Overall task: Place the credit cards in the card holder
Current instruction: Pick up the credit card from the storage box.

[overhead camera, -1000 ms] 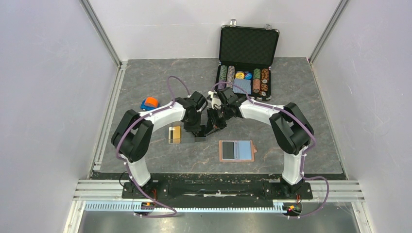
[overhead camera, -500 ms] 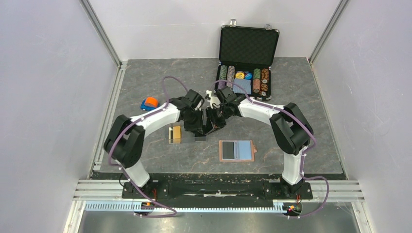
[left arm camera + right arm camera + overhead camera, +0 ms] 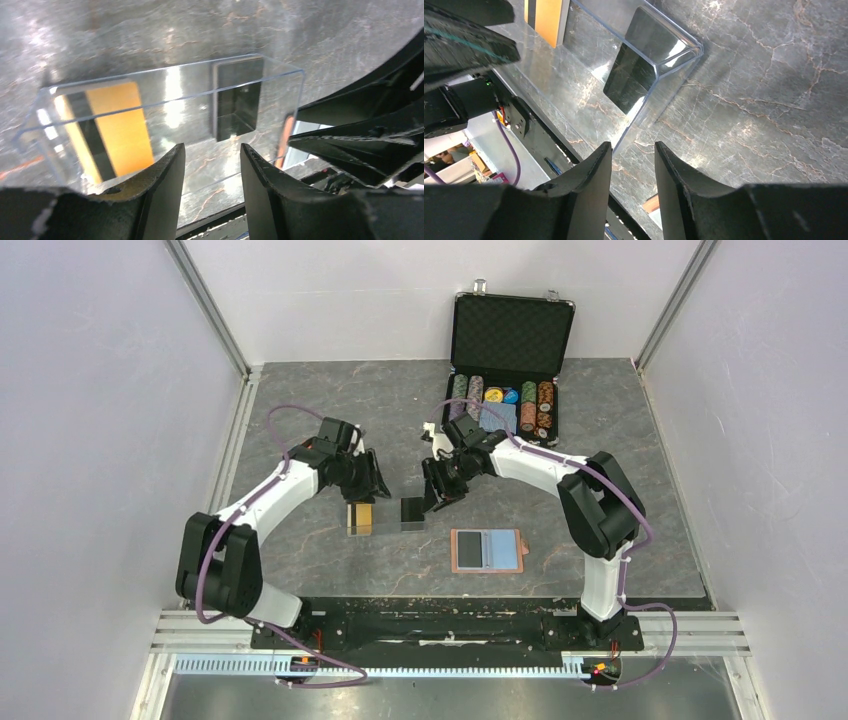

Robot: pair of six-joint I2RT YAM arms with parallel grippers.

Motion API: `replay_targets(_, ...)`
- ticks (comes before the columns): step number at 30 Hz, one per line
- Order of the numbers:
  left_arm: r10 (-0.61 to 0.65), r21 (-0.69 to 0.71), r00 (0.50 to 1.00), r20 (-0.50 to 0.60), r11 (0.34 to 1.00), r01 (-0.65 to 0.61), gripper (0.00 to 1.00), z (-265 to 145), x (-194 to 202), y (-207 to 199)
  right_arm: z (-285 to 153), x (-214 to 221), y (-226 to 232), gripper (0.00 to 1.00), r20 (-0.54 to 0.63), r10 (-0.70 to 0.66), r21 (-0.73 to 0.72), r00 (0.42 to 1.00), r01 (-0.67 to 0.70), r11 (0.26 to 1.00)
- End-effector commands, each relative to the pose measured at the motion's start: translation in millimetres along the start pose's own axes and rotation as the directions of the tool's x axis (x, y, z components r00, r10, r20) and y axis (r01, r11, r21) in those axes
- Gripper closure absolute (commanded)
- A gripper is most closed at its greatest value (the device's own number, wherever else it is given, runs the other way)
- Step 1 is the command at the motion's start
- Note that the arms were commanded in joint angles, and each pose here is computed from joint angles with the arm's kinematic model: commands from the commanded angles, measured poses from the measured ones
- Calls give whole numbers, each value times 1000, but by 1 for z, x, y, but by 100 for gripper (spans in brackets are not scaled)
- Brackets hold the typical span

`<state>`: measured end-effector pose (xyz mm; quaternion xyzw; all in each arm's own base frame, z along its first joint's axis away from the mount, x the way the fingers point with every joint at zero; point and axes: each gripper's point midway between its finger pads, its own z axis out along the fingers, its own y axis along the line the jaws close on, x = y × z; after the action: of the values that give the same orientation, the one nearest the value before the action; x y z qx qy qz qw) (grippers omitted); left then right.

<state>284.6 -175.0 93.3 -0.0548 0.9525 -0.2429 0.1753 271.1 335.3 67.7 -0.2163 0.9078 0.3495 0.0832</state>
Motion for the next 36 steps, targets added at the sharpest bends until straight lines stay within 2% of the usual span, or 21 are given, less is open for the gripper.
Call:
replay_targets(1, 57, -168, 998, 25, 984, -52, 49, -27, -1, 32, -24, -22, 16, 60, 78, -83, 18, 994, 82, 997)
replay_targets(7, 132, -460, 991, 7, 881, -114, 49, -59, -4, 82, -24, -19, 18, 58, 69, -75, 0, 995, 75, 997)
replay_targets(13, 147, -553, 987, -60, 818, -156, 49, -61, 4, 106, -29, -23, 21, 57, 84, -80, -2, 993, 80, 997)
replay_targets(21, 124, -486, 974, -188, 850, -202, 56, -28, 17, 105, -35, -22, 22, 57, 93, -74, -3, 993, 75, 997)
replay_targets(30, 94, -351, 973, -211, 922, -165, 84, -4, 30, 86, -46, -27, 22, 58, 121, -87, 15, 989, 86, 996)
replay_targets(36, 37, -228, 982, -184, 970, -79, 89, 11, 35, 57, -51, -32, 26, 58, 135, -94, 15, 986, 93, 996)
